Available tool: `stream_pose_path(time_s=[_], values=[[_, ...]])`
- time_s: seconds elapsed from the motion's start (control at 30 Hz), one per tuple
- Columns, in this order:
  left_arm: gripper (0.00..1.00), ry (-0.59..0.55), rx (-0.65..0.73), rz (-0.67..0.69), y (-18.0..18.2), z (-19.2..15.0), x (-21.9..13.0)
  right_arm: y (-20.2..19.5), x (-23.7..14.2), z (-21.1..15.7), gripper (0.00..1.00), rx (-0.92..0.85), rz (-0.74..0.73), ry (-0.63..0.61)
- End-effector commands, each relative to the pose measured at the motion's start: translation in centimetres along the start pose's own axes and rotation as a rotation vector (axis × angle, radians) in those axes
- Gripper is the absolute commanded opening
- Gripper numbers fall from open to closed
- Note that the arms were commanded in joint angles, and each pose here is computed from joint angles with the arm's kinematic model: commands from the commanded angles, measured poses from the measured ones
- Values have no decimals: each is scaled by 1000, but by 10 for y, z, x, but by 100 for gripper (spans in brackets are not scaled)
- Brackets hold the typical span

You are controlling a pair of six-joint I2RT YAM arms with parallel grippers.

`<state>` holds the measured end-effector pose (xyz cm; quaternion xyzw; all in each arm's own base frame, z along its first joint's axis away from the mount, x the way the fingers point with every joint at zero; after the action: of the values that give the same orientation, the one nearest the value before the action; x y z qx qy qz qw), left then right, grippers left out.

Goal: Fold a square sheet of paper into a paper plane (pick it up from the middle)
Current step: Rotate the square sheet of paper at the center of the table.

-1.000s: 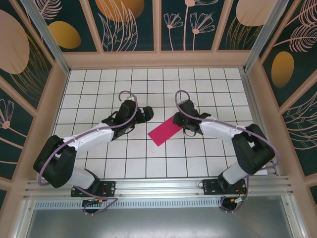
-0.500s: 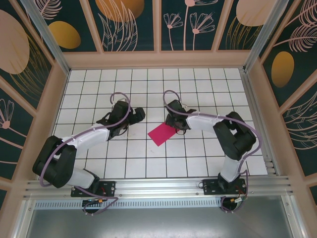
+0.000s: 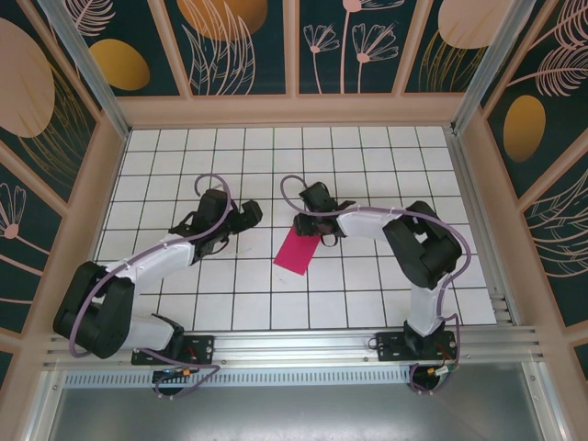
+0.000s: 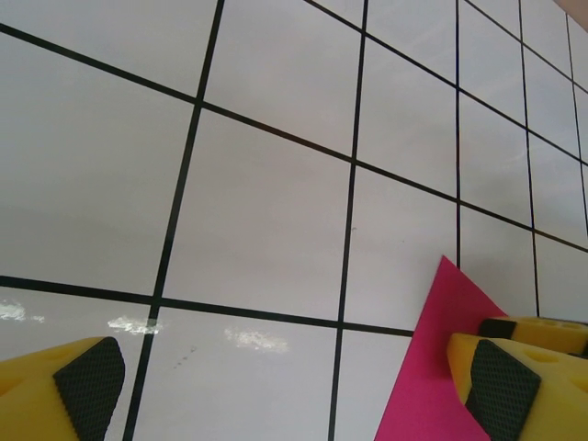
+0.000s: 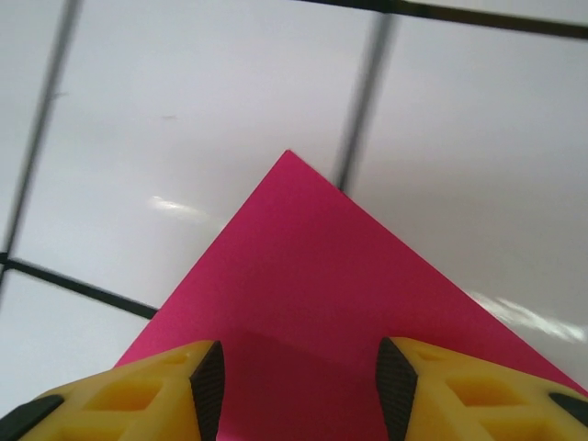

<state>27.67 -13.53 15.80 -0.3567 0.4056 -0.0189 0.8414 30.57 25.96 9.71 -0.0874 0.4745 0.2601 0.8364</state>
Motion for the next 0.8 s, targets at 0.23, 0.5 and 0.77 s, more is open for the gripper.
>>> stream_pose_path(time_s=[0.23,0.5,0.77], values=[[99,82,-20,-62,4,-10,-6,28,-30,43,52,-43,180,-126],[98,222,-54,-170,9,-31,-3,8,-48,13,49,336,21,-53],[98,314,-66,-207,16,-44,-1,8,-16,16,44,377,-14,26]])
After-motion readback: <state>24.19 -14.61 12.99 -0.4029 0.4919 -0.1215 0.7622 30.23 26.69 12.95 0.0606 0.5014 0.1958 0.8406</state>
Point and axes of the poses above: each hand's point on the last joint's axis, 136 mm out from that joint toward the fingers, its own x axis out along the fingers, its own y axis along the line the jaws close on, z = x × y, the point moved 9 cm from there along -x, back along the fingers, and after that the axes turned 11 degrees about -x, right-handed, at the moved point
